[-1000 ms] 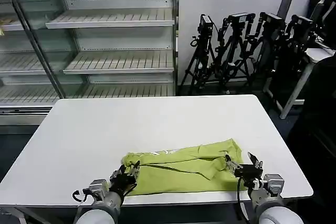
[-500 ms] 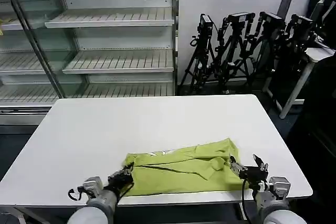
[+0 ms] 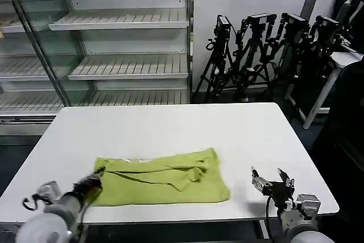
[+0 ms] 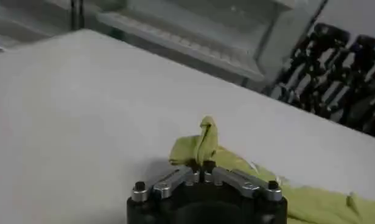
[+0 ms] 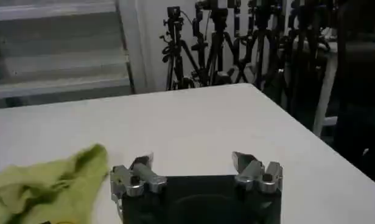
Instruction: Fold and organize the clothes.
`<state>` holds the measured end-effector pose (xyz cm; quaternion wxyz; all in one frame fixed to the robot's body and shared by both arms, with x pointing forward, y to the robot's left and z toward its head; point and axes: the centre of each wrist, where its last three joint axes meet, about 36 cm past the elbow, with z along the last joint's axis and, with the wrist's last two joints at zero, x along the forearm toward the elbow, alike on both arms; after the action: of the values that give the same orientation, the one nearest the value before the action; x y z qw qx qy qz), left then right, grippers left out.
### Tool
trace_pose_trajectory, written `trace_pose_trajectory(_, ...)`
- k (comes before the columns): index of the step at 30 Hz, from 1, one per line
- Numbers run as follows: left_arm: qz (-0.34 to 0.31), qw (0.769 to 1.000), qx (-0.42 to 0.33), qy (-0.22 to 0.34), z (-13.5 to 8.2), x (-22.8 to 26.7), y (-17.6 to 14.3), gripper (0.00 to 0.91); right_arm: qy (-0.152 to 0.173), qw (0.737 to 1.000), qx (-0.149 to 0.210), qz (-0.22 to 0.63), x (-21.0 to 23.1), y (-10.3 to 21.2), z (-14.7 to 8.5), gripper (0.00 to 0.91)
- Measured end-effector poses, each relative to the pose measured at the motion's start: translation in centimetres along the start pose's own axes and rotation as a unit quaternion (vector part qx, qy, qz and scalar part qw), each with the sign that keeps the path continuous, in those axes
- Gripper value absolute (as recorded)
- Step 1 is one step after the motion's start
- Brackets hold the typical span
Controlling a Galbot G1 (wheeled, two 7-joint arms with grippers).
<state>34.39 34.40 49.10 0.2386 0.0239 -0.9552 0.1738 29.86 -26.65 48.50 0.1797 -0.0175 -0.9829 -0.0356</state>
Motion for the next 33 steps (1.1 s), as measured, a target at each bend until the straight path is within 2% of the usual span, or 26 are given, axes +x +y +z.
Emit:
trace_pose_trajectory(7, 0.04, 0.998, 0.035, -0.024, -2.9, 1.5, -0.1, 0.04, -0.002, 1.0, 0.004, 0.003, 0.6, -0.3, -0.3, 0.907)
trace_pose_trajectory(12, 0.098, 0.992, 0.081, -0.027, -3.5, 2.2, -1.6, 0.04, -0.002, 1.0, 0.006, 0.006, 1.0, -0.5, -0.4, 0.907)
trace_pose_trajectory(23, 0.203, 0.962, 0.182, 0.001, -1.0, 0.5, -6.5, 0.04, 0.005, 1.0, 0.012, 0.015, 1.3, -1.0, 0.0, 0.907)
trace_pose_trajectory(33, 0.255, 0.944, 0.205, 0.045, 2.2, -2.3, -12.4, 0.05, 0.008, 1.0, 0.015, 0.019, 0.9, -1.6, 0.2, 0.907)
